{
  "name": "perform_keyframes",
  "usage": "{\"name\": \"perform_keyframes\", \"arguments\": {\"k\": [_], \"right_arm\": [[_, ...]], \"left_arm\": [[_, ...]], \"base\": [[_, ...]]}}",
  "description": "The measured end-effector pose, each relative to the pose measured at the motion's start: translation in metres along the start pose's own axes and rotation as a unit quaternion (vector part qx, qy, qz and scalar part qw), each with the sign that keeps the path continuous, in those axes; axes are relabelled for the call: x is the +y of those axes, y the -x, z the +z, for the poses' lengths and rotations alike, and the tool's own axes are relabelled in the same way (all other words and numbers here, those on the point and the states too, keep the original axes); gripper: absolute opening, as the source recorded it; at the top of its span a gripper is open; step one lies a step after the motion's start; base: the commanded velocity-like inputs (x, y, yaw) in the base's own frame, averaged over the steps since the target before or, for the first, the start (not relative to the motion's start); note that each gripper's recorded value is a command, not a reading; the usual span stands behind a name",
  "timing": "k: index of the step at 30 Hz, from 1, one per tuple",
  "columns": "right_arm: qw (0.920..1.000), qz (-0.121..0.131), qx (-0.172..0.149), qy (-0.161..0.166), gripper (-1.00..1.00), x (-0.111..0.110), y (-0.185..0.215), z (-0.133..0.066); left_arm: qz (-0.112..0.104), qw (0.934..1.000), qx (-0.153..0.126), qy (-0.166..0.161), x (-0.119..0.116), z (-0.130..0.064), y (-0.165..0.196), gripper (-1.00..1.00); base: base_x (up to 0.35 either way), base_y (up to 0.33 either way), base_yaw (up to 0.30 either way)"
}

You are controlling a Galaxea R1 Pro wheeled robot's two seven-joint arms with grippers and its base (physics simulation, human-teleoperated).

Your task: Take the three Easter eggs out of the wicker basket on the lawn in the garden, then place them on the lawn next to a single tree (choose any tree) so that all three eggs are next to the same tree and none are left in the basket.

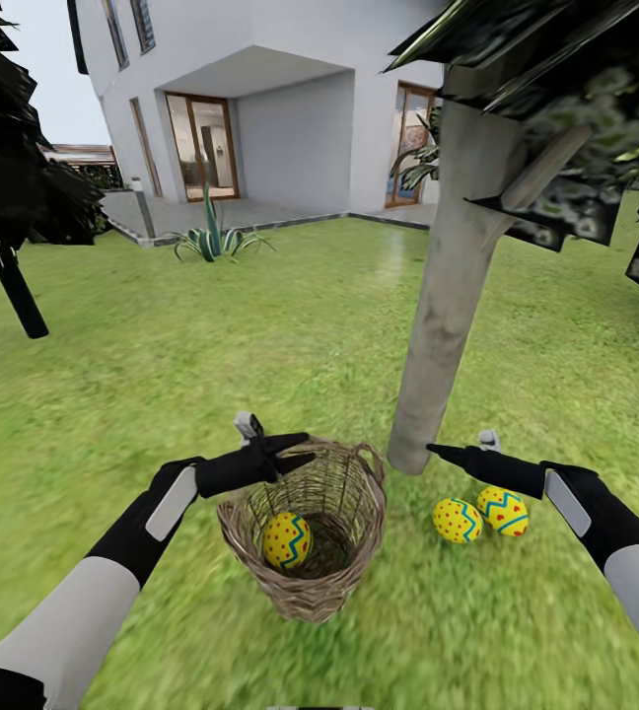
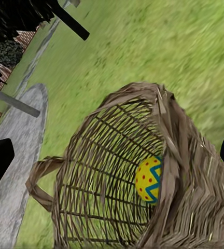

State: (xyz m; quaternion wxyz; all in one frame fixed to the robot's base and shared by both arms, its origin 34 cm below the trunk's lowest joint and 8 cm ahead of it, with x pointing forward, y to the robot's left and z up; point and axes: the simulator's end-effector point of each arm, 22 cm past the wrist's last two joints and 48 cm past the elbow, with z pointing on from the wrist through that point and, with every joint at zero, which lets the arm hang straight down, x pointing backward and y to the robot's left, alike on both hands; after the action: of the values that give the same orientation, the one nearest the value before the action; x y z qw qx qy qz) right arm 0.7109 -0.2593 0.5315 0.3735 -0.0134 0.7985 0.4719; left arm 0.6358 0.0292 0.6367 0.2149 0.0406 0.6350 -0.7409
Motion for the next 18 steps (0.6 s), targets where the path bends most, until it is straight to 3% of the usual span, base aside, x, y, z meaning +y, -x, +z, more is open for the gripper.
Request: {"name": "perform_keyframes", "arguments": {"k": [12,14,18], "right_arm": [[1.0000,0.000,0.000,0.001,1.00,0.001,0.000,0.001],[1.0000,0.007,0.005,0.000,1.00,0.000,-0.006,0.004],[0.9996,0.025,-0.011,0.005,1.00,0.001,0.004,-0.014]], "left_arm": [[0.001,1.0000,0.000,-0.001,-0.001,0.001,0.000,1.00],[-0.002,1.0000,-0.004,0.001,0.003,-0.004,0.000,1.00],[-0.013,0.9998,-0.006,0.011,0.008,-0.011,-0.007,1.00]], "base": [[0.000,0.289,0.000],[0.000,0.000,0.000],[0.000,0.000,0.000]]}}
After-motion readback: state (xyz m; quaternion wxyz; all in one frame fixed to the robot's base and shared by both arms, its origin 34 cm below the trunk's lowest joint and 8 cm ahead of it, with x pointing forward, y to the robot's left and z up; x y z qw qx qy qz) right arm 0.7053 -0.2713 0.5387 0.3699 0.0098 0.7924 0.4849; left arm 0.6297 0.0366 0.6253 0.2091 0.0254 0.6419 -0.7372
